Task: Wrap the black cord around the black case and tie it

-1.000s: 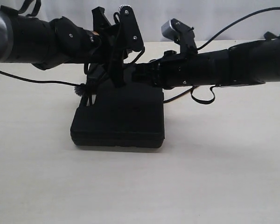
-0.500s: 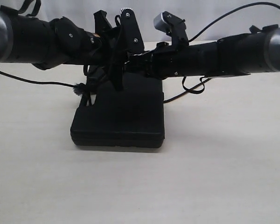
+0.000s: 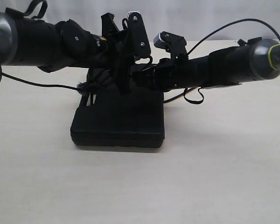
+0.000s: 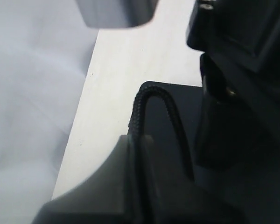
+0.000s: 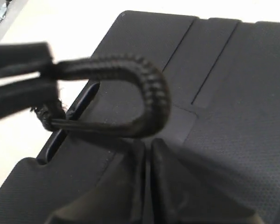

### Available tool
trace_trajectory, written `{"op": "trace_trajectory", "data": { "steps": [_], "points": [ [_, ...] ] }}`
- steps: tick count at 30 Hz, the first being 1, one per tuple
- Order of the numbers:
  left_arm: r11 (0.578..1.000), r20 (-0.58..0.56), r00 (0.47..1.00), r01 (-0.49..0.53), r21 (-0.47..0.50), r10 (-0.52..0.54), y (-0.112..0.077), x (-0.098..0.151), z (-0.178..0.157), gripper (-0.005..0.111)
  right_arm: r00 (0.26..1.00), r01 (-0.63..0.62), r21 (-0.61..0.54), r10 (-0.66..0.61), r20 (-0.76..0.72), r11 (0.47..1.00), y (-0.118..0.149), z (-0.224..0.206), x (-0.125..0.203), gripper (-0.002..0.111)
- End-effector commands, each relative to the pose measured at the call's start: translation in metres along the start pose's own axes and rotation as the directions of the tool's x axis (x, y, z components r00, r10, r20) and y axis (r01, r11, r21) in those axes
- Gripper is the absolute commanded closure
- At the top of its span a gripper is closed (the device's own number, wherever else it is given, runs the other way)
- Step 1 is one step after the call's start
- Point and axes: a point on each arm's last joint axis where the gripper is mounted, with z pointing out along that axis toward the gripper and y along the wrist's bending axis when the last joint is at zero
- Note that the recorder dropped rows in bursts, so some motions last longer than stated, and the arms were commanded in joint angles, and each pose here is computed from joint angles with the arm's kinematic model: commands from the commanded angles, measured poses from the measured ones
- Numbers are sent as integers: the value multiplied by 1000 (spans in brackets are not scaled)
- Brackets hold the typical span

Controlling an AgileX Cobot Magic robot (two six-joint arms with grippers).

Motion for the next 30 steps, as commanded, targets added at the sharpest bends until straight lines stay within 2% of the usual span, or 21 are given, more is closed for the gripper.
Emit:
{"op": "trace_trajectory", "data": {
  "steps": [1, 7, 9, 13, 17, 19, 21, 24, 26, 29, 30],
  "points": [
    [999, 25, 1000, 9, -53, -8, 8, -8, -11, 107, 1000, 27, 20, -27, -3, 999, -1, 0, 0, 104],
    [999, 26, 1000, 10, -50, -9, 9, -9, -12, 107, 997, 64, 3, -63, -47, 998, 0, -2, 3, 104],
    [998, 26, 1000, 11, -57, -9, 9, -9, -12, 107, 993, 88, 52, -84, -88, 995, -2, -5, 4, 104],
    [997, 27, 999, 25, -71, -23, 11, -8, -12, 107, 995, 64, 205, -46, -91, 977, -9, -23, -2, 104],
    [996, 27, 999, 40, -77, -38, 11, -8, -12, 107, 998, 46, 198, -36, -52, 979, -2, -46, -12, 104],
    [992, 30, 995, 98, -76, -96, 11, -8, -12, 107, 1000, -14, 202, 16, -6, 979, -1, -55, -16, 104],
    [976, 40, 978, 205, -75, -203, 12, -9, -14, 107, 994, -95, 269, 78, 75, 958, -7, -61, -16, 104],
    [935, 58, 938, 347, -70, -343, 14, -11, -16, 107, 984, -160, 330, 124, 127, 930, -9, -58, -9, 104],
    [914, 64, 916, 400, -74, -396, 15, -10, -16, 107, 987, -144, 270, 120, 103, 952, -3, -53, -7, 104],
    [906, 67, 909, 415, -80, -411, 15, -10, -16, 107, 990, -117, 89, 110, 84, 989, 13, -50, -8, 104],
    [907, 66, 909, 415, -77, -411, 15, -10, -16, 107, 995, -68, 29, 66, 71, 997, 18, -50, -7, 104]
  ]
}}
